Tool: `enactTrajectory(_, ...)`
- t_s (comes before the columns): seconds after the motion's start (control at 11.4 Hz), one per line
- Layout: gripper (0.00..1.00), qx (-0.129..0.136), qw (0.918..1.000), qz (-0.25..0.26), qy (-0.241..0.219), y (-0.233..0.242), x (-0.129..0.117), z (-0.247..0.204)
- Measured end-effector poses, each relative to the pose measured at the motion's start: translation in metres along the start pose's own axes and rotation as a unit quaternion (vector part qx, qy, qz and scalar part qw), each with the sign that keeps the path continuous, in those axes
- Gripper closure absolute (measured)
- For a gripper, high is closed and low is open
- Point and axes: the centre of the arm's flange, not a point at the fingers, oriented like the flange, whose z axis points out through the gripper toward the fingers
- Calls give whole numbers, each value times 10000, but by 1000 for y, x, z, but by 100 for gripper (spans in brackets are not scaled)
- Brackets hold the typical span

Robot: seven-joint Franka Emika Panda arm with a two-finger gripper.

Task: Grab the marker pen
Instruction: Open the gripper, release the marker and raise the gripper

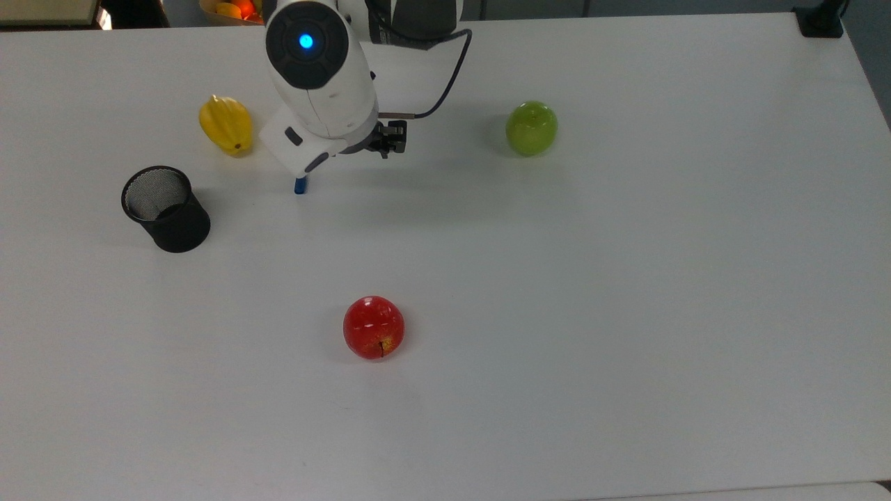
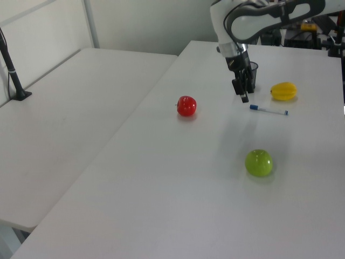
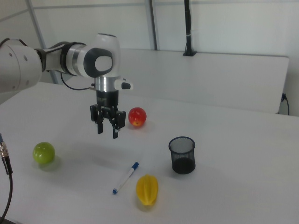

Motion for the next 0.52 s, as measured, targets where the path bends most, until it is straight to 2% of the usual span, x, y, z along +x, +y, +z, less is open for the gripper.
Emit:
enactTrajectory(0.26,22,78,9991,220,366,30,-22,-43)
enactTrajectory(0.44,0,126,9981,360,482,49,-38,-64)
enactTrajectory(0.52,0,154,9978,434,466,58,-50,-75)
